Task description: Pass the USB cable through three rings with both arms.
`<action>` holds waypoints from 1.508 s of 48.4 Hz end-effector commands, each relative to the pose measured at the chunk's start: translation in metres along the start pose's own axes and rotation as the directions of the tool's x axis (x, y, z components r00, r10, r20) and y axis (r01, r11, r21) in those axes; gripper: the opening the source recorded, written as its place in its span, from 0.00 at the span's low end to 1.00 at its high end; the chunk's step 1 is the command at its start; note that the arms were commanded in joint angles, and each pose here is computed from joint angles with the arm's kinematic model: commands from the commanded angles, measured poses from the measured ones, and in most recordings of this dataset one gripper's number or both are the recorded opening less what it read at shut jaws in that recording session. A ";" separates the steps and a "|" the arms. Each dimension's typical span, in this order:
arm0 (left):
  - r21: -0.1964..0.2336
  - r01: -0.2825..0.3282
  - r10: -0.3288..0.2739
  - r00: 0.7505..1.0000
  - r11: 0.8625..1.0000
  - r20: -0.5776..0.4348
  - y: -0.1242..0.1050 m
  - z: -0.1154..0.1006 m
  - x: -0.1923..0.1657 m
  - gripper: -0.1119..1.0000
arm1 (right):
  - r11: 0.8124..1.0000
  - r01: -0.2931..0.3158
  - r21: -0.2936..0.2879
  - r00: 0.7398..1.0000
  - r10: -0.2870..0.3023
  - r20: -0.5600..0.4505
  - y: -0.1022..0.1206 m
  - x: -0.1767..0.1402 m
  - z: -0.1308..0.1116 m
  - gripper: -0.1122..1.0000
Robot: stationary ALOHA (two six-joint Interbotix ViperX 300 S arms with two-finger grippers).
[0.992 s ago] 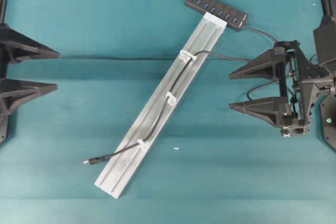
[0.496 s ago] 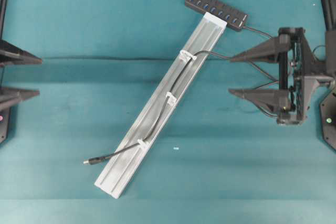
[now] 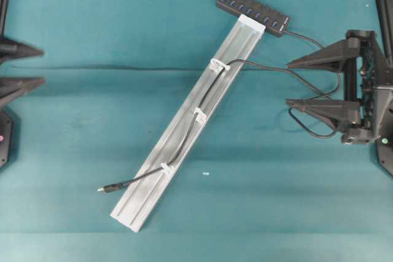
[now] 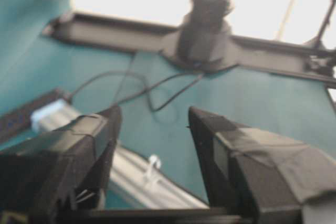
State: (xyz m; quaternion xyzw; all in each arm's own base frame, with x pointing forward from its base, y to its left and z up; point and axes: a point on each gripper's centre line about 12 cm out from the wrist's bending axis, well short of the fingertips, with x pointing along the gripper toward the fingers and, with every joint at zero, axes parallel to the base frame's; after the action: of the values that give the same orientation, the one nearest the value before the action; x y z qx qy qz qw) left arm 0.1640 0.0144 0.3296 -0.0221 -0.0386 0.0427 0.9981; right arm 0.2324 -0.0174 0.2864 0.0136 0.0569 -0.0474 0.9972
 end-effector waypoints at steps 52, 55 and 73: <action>0.023 0.082 -0.083 0.995 0.996 0.053 -0.014 0.021 -0.007 0.63 | 0.999 0.018 0.027 0.995 -0.021 0.098 -0.006 -0.037 0.010 0.83; 0.020 0.063 -0.064 0.996 0.998 0.054 -0.011 0.021 -0.008 0.63 | 0.999 0.024 0.028 0.995 -0.026 0.101 -0.007 -0.037 0.009 0.83; 0.015 0.062 -0.063 0.998 0.998 0.028 -0.011 0.018 -0.007 0.63 | 0.999 0.025 0.030 0.994 -0.028 0.103 -0.008 -0.039 0.008 0.83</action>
State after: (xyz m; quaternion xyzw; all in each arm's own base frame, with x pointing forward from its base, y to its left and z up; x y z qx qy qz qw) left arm 0.1565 0.0037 0.3369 -0.0149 -0.0424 0.0113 0.9989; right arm 0.1940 -0.0208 0.2978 0.0188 0.0098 -0.0590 0.9980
